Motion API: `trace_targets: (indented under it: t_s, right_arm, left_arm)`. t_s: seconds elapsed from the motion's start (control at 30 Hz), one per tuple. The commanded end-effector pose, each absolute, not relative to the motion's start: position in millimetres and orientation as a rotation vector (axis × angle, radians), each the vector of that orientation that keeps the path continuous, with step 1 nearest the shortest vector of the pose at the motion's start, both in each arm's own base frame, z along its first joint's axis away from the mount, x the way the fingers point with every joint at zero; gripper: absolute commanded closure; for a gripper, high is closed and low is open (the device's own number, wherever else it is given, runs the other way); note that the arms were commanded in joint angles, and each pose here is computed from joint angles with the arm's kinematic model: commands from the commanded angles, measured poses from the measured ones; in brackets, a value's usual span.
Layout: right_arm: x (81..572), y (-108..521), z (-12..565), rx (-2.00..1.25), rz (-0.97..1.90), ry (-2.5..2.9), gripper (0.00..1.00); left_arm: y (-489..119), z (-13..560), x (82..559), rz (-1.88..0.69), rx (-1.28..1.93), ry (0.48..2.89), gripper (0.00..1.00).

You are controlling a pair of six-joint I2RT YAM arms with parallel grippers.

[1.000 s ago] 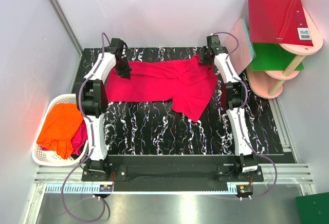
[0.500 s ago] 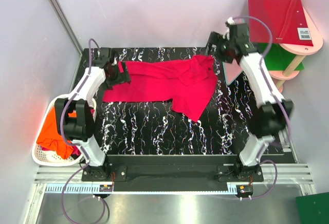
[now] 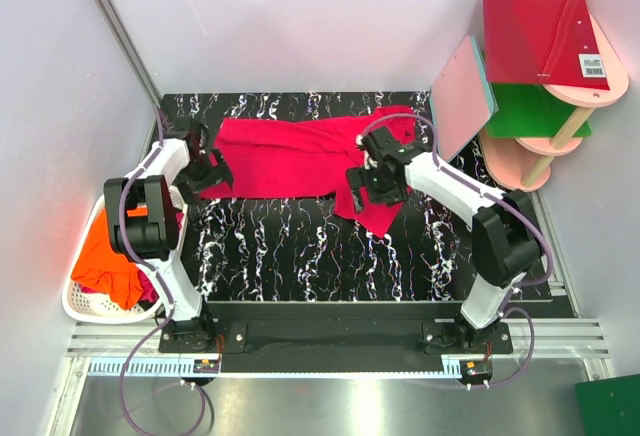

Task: Fold and stack the t-shirts
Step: Grap the side of the flattened tshirt closest away from the robot with both arms

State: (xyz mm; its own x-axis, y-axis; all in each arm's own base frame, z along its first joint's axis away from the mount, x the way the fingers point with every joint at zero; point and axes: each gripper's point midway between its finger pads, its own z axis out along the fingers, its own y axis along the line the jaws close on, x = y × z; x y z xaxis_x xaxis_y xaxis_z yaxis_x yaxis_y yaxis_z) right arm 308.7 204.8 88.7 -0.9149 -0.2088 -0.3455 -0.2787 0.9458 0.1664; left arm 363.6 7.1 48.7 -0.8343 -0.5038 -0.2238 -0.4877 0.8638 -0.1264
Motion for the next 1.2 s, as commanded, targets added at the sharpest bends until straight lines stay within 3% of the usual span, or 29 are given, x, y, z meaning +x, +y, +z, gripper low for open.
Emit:
trace_targets:
  t_s: [0.0, 0.57, 0.7, 0.8, 0.83, 0.97, 1.17]
  right_arm:
    - [341.2, 214.3, 99.9, -0.488, 0.116, 2.629, 0.07]
    - [319.9, 238.1, 38.6, -0.783, -0.053, 2.772, 0.14]
    - [315.7, 232.4, 19.6, -0.785, -0.114, 2.828, 0.25]
    - [312.6, 229.8, 16.3, -0.789, -0.139, 2.860, 0.49]
    - [313.9, 230.7, 17.9, -0.787, -0.132, 2.856, 0.64]
    - [311.0, 232.2, 18.6, -0.798, -0.108, 2.863, 0.82]
    - [314.0, 233.5, 20.6, -0.809, -0.110, 2.854, 0.87]
  left_arm:
    - [19.9, 73.1, 396.9, -0.144, -0.753, 2.691, 0.03]
    - [28.8, 41.9, 425.4, -0.299, -0.913, 2.725, 0.01]
    - [34.6, 37.9, 427.6, -0.253, -0.921, 2.731, 0.02]
    - [37.8, 36.7, 431.3, -0.233, -0.918, 2.728, 0.03]
    - [38.5, 36.3, 432.0, -0.228, -0.917, 2.730, 0.02]
    - [43.2, 38.0, 434.3, -0.194, -0.913, 2.731, 0.01]
    - [56.1, 47.9, 432.2, -0.074, -0.835, 2.735, 0.01]
